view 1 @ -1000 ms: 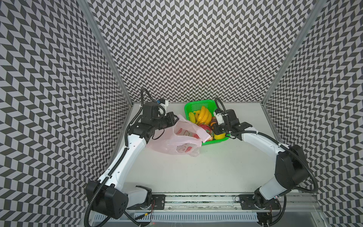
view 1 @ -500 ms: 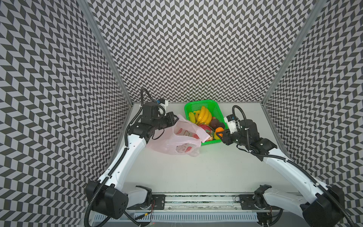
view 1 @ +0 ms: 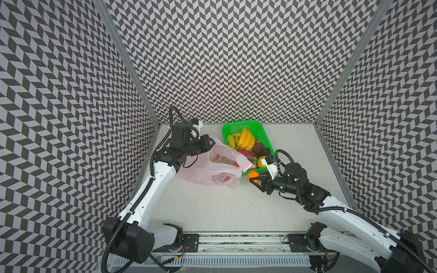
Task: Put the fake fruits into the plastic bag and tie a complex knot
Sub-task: 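Move the orange into the bag opening held by the left gripper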
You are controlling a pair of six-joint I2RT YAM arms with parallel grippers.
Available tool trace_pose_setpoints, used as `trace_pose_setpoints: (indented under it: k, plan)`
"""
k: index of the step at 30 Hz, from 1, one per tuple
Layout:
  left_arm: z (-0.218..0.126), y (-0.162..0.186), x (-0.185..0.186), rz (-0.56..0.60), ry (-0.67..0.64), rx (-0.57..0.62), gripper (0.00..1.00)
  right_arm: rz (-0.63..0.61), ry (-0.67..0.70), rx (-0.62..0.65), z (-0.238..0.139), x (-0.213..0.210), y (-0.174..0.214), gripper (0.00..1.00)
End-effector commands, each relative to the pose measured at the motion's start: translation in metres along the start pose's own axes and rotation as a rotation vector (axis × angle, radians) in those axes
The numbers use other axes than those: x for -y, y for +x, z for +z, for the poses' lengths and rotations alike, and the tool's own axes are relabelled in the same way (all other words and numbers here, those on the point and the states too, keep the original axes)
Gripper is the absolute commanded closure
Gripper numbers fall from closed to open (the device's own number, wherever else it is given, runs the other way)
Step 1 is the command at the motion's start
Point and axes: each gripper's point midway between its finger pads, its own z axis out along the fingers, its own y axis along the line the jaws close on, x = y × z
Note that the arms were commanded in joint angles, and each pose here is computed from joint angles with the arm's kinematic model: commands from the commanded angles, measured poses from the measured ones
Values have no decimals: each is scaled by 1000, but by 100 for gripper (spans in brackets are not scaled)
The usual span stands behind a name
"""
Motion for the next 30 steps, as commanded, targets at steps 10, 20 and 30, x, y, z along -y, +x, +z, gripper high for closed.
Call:
trace_pose_setpoints:
  k: [10, 20, 30]
  plan:
    - [-10, -1, 9, 9, 30, 20, 100, -15, -172, 222, 29, -46, -52, 79]
    - [-17, 7, 25, 0, 117, 6, 100, -94, -86, 339, 58, -35, -99, 78]
    - [-19, 11, 36, -9, 171, 0, 100, -153, -37, 297, 79, -16, -116, 69]
